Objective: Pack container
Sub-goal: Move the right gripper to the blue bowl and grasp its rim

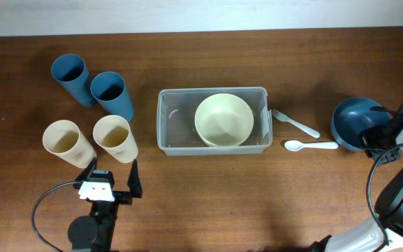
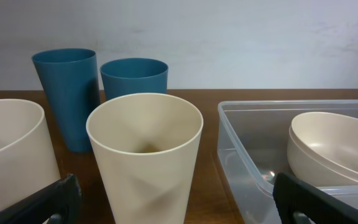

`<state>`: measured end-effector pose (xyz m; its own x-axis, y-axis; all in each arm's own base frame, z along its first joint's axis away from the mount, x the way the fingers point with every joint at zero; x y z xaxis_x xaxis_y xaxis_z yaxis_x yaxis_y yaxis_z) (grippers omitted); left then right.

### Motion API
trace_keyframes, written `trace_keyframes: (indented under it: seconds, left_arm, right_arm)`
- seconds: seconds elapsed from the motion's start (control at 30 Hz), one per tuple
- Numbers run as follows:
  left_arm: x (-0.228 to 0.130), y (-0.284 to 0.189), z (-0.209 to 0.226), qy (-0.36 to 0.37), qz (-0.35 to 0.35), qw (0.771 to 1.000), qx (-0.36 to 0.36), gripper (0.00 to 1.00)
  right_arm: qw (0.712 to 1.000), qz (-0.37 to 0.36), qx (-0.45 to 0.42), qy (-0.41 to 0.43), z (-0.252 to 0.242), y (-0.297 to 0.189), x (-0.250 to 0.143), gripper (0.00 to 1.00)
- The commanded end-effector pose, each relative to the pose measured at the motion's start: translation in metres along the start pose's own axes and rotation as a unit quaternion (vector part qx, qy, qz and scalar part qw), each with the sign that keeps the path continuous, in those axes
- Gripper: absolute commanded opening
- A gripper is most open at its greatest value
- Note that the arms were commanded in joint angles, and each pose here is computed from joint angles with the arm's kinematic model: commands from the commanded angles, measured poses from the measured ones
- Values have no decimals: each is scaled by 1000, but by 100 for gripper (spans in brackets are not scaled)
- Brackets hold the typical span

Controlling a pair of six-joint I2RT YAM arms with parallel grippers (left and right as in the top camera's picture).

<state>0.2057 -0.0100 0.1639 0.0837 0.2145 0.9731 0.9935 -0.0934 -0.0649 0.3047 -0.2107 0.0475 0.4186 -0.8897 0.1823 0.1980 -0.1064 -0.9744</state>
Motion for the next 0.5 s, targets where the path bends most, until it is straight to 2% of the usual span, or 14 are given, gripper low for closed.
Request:
trace_keyframes:
  seconds: [0.0,0.17,0.47]
  left_arm:
    - [-1,0,0,9,0,1000,-3,100]
    - [-1,0,0,9,0,1000,-3,100]
    - [-1,0,0,9,0,1000,-3,100]
  right_arm:
    - [1000,21,4,-2,0,1,-7,4]
    - [1000,11,24,-6,11,-25,6,4]
    - [996,1,80,-45,42,-100,32,4]
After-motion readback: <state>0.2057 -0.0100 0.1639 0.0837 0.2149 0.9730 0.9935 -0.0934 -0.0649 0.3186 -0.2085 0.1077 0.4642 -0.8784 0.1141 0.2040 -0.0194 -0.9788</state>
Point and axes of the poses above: each gripper's point midway between its finger pads, its own y axis out along the fingers, its own z axis along the line the jaws close on, x = y × z, the point moved 4 cm from there along -y, back along the fingers, and after that the axes turned 10 degrees about -y, right-handed, at the moved point
